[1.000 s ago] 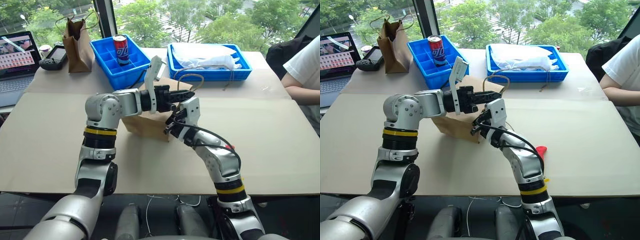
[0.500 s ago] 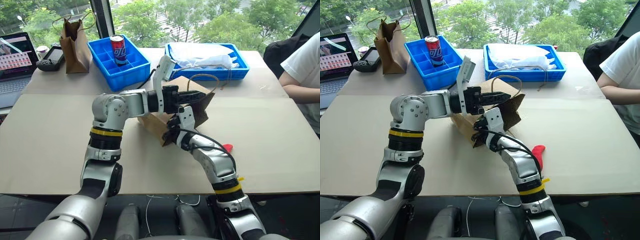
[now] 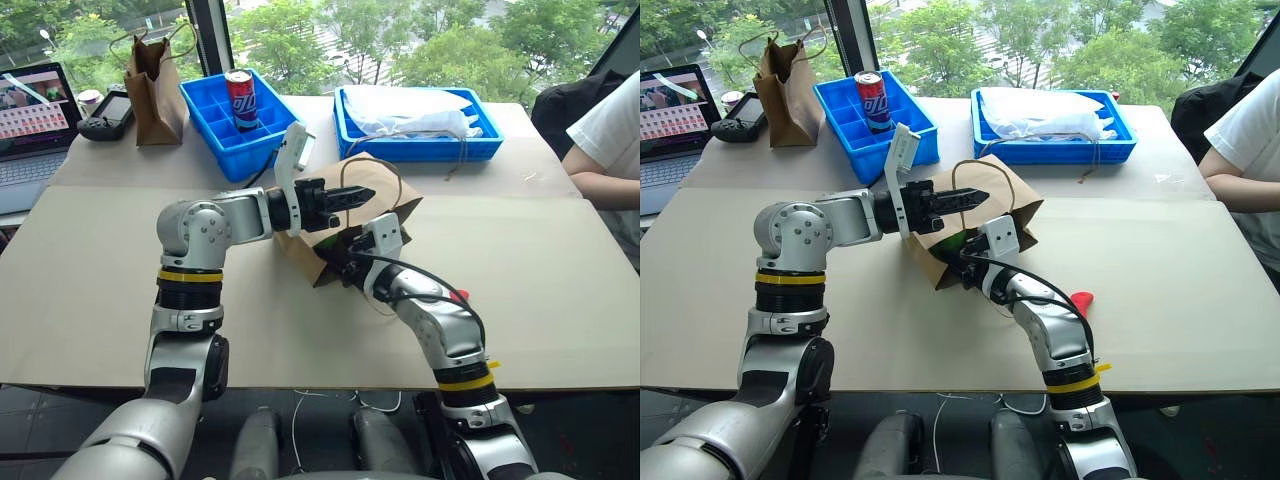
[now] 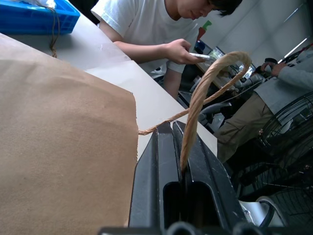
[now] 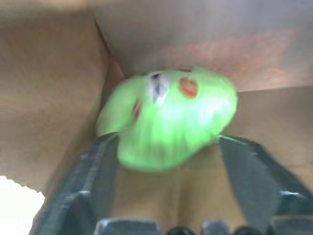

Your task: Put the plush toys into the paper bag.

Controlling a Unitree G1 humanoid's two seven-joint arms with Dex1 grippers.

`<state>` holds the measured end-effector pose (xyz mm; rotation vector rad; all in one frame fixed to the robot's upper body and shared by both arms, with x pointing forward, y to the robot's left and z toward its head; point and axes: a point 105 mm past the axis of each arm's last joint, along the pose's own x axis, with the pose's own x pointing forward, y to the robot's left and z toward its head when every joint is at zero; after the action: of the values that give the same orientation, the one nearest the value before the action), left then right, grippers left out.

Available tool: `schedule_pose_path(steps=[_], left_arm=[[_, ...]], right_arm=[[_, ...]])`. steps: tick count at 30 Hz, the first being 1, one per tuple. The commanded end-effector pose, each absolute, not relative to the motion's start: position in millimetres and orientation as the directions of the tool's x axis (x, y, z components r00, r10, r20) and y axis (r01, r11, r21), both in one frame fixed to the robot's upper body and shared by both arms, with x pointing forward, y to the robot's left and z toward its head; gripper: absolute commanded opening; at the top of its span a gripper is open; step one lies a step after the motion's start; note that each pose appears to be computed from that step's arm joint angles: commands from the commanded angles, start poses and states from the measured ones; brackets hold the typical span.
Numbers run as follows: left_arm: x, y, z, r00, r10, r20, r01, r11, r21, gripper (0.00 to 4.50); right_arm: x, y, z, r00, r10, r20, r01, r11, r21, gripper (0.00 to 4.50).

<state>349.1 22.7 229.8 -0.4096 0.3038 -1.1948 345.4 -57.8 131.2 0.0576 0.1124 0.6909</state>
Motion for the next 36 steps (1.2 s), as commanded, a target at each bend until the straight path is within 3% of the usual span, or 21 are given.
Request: schedule_pose_path(steps=[1,8,14,18,23,26,30,34,36], left_arm=[[348,15,236,0.318,-0.948,0.016,0.855,0.279,-0.438,0.0],[345,5,232,0.268,-0.963,0.024,0.862,0.229,-0.453,0.0],[344,1,230,0.236,-0.972,0.02,0.866,0.201,-0.458,0.0],[339,-3,225,0.185,-0.983,-0.007,0.873,0.168,-0.457,0.0],[341,-5,228,0.163,-0.986,-0.019,0.884,0.155,-0.441,0.0],[342,-4,230,0.152,-0.988,-0.023,0.89,0.147,-0.433,0.0],[343,-3,234,0.15,-0.988,-0.022,0.894,0.146,-0.425,0.0],[342,-5,241,0.144,-0.99,0.003,0.892,0.128,-0.434,0.0],[342,-6,244,0.14,-0.99,0.011,0.894,0.122,-0.432,0.0]], right_arm=[[327,-72,155,0.757,0.651,-0.061,-0.646,0.759,0.078,3.61],[287,-140,159,0.808,0.548,-0.218,-0.563,0.827,-0.006,3.61],[253,-197,155,0.851,0.339,-0.401,-0.409,0.907,-0.1,3.61],[240,-224,152,0.889,0.173,-0.425,-0.241,0.964,-0.112,3.61],[219,-219,105,0.822,0.14,-0.551,-0.174,0.985,-0.01,3.61],[211,-210,80,0.785,0.154,-0.6,-0.176,0.984,0.023,2.91],[222,-214,89,0.841,0.14,-0.522,-0.173,0.985,-0.014,1.5],[231,-186,116,0.832,0.324,-0.45,-0.418,0.9,-0.126,0.21],[240,-175,128,0.822,0.377,-0.427,-0.487,0.853,-0.186,0.02]])
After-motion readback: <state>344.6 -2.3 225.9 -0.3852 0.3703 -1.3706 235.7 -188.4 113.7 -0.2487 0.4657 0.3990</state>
